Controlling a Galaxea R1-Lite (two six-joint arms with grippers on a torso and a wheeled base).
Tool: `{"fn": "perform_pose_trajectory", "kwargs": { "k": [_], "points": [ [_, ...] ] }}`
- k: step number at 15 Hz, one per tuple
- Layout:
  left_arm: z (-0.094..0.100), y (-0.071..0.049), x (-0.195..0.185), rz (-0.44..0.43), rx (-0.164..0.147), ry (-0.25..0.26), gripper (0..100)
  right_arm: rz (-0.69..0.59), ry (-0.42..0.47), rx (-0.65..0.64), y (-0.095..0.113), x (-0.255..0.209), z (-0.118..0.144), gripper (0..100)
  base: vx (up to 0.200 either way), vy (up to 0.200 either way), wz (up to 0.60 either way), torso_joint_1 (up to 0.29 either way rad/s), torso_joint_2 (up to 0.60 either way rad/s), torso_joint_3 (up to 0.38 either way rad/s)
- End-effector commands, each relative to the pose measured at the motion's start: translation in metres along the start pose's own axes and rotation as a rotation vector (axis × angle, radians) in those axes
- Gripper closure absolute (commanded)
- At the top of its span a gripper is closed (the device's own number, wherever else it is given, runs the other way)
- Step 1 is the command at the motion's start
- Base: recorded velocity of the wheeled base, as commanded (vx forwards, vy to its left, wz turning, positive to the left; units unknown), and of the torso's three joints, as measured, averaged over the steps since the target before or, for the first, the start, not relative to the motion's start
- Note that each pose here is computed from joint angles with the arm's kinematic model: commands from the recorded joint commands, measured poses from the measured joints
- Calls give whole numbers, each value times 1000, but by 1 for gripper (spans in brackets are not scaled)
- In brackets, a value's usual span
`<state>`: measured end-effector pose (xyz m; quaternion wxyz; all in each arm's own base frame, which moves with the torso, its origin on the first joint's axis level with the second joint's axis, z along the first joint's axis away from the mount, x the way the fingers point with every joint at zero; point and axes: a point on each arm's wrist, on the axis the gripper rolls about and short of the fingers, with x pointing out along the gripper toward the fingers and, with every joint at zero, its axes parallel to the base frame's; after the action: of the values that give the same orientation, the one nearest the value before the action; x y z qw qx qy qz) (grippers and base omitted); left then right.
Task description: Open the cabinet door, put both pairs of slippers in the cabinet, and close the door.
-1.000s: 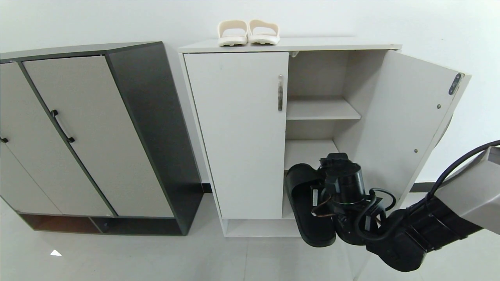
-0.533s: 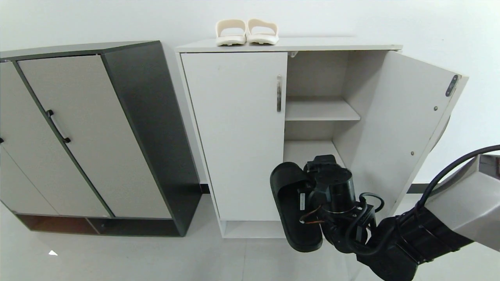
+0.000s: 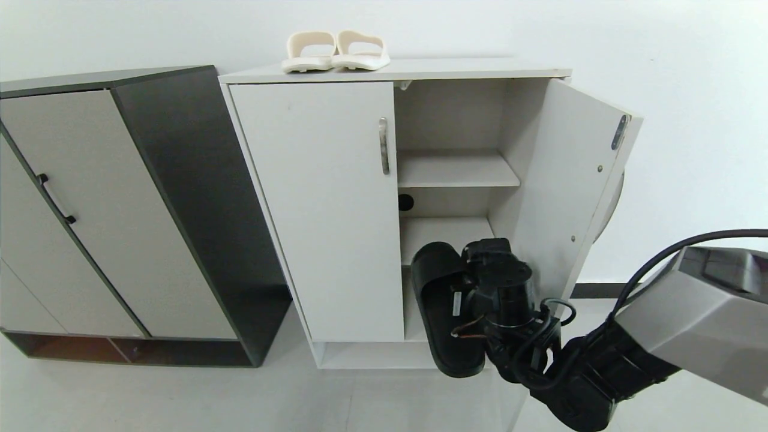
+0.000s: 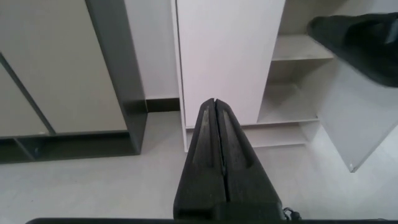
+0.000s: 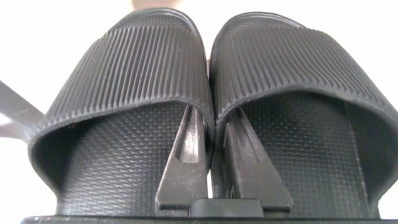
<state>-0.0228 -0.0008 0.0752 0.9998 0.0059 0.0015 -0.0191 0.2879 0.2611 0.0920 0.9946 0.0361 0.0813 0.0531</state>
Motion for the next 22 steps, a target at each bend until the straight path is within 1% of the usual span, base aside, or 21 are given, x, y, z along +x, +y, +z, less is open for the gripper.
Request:
{"fn": "perform_pose_trajectory", "kwargs": {
  "k": [1, 4, 7, 10, 13, 15, 16, 20, 22],
  "points": [
    [0, 0, 0, 4, -3, 1, 100, -8, 14, -11, 4, 14, -23, 100, 0, 0, 0, 0, 0, 0],
    [0, 0, 0, 4, -3, 1, 100, -10, -27, -1, 6, 25, -36, 100, 0, 0, 0, 0, 0, 0],
    [0, 0, 0, 6, -4, 1, 100, -33, -48, -12, -1, 32, -36, 100, 0, 0, 0, 0, 0, 0],
    [0, 0, 0, 6, -4, 0, 100, -93, -50, -28, -14, 41, -36, 100, 0, 0, 0, 0, 0, 0],
    [0, 0, 0, 7, -6, 1, 100, -121, -38, -37, -23, 46, -39, 100, 0, 0, 0, 0, 0, 0],
    [0, 0, 0, 9, -21, 0, 100, -149, -28, -41, -32, 54, -43, 100, 0, 0, 0, 0, 0, 0],
    [0, 0, 0, 9, -21, 0, 100, -161, -26, -41, -37, 56, -44, 100, 0, 0, 0, 0, 0, 0],
    [1, 0, 0, 9, -20, -2, 100, -174, -35, -34, -43, 61, -40, 100, 0, 0, 0, 0, 0, 0],
    [0, 0, 0, 9, -20, 0, 100, -171, -41, -38, -42, 62, -38, 100, 0, 0, 0, 0, 0, 0]
  ]
}}
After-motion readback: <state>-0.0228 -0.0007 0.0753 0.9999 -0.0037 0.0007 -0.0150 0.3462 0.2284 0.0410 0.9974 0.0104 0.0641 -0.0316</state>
